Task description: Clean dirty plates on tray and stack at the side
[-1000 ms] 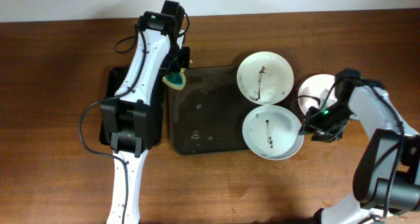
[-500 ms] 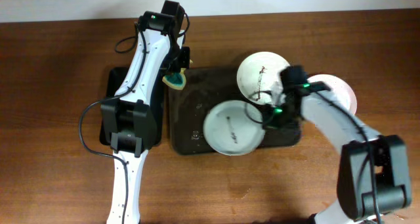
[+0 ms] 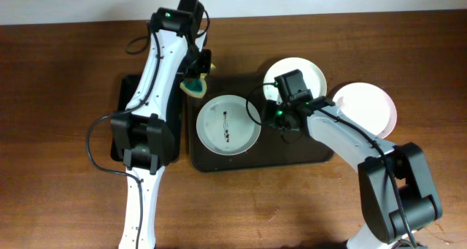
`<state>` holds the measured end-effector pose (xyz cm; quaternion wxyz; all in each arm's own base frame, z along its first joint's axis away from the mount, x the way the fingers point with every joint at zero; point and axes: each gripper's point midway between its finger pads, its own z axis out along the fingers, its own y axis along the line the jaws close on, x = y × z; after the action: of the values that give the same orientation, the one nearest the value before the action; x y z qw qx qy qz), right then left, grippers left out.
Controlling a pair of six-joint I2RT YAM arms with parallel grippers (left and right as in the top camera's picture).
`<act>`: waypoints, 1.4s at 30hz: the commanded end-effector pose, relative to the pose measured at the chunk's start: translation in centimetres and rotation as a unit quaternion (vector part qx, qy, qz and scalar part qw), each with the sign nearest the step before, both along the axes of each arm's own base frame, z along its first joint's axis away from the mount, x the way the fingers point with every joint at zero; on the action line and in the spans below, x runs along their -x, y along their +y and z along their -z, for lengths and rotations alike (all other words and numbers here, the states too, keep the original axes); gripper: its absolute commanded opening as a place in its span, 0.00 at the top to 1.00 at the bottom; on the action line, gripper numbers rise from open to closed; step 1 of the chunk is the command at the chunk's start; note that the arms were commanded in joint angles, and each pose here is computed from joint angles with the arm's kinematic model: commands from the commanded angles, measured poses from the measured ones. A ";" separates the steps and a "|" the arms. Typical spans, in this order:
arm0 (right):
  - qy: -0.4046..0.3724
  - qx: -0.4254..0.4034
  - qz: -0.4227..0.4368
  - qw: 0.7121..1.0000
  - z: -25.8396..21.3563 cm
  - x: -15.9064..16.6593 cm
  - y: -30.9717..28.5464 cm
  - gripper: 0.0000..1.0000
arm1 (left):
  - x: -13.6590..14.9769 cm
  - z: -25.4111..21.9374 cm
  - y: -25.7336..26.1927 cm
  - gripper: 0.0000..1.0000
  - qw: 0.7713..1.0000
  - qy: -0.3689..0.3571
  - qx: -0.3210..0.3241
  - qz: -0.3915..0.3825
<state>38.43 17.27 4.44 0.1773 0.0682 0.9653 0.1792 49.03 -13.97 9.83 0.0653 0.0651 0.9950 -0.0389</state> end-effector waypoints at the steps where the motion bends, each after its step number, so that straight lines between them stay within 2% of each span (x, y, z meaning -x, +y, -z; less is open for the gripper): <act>1: -0.003 0.004 -0.039 0.999 1.5 -0.4 0.5 0.59 | -0.4 -5.5 -1.8 1.00 0.997 -0.048 0.059 0.026; 3: 0.004 -0.014 -0.053 0.998 2.7 -0.5 1.4 0.61 | 0.2 -7.5 -1.8 1.00 0.996 -0.057 0.067 0.028; 4: 0.012 -0.016 -0.054 0.998 3.3 -0.5 1.5 0.67 | 0.8 -8.5 -1.7 1.00 0.996 -0.057 0.067 0.028; 7: 0.006 -0.014 -0.052 0.998 3.7 -1.0 1.6 0.76 | 1.6 -9.4 -2.5 1.00 0.994 -0.051 0.095 0.034; 10: 0.027 -0.021 -0.023 0.999 5.4 -1.0 1.5 0.96 | 2.4 -7.2 -2.5 1.00 0.996 -0.009 0.089 0.026; 13: 0.038 -0.025 -0.012 0.999 6.1 -0.9 1.5 0.96 | 4.2 -3.9 -2.9 1.00 0.996 0.055 0.072 0.020; 15: 0.044 -0.031 0.004 0.999 6.1 -0.9 1.5 0.96 | 5.3 -1.3 -1.7 1.00 0.996 0.090 0.010 -0.014; 16: 0.044 -0.031 0.004 0.999 6.1 -0.9 1.6 0.96 | 5.7 -0.4 -1.1 1.00 0.995 0.098 -0.024 -0.027; 18: 0.045 -0.032 0.003 0.998 6.1 -0.9 1.6 0.96 | 5.9 1.4 -1.6 1.00 0.994 0.099 -0.049 -0.013; 21: 0.050 -0.031 0.003 0.998 6.2 -0.7 1.5 0.96 | 5.5 5.1 -3.1 1.00 0.994 0.092 -0.051 0.008; 22: 0.051 -0.030 0.003 0.998 6.2 -0.6 1.5 0.96 | 5.9 6.8 -3.9 1.00 0.994 0.099 -0.039 0.033; 26: 0.055 -0.029 0.003 0.998 6.3 -0.4 1.4 0.96 | 8.4 12.4 -4.6 1.00 0.989 0.141 -0.007 0.046; 27: 0.056 -0.028 0.003 0.998 6.3 -0.4 1.4 0.96 | 9.3 13.1 -5.4 1.00 0.985 0.155 0.022 0.066; 30: 0.056 -0.028 0.003 0.998 6.3 -0.4 1.4 0.96 | 12.5 10.8 -11.8 1.00 0.937 0.183 0.217 0.205; 32: 0.056 -0.028 0.003 0.998 6.3 -0.4 1.4 0.96 | 13.1 10.4 -12.7 1.00 0.930 0.189 0.234 0.211; 35: 0.058 -0.027 0.003 0.998 6.4 -0.3 1.4 0.96 | 12.9 10.4 -13.1 1.00 0.940 0.202 0.225 0.157; 37: 0.061 -0.027 0.004 0.998 6.4 -0.2 1.3 0.96 | 10.7 11.9 -10.9 1.00 0.969 0.183 0.152 0.070; 39: 0.061 -0.026 0.004 0.998 6.4 -0.2 1.3 0.96 | 7.2 13.5 -6.4 1.00 0.992 0.118 0.031 -0.035; 41: 0.062 -0.026 0.004 0.998 6.4 -0.2 1.3 0.96 | 4.2 13.6 -1.5 1.00 0.989 0.041 -0.093 -0.104; 42: 0.063 -0.026 0.004 0.998 6.5 -0.1 1.3 0.96 | 3.1 12.9 1.8 1.00 0.975 -0.004 -0.173 -0.136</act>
<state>40.30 19.16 0.45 0.1541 0.0854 0.9598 0.2183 41.01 -24.27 0.44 -0.0480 0.0632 0.9839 -0.1603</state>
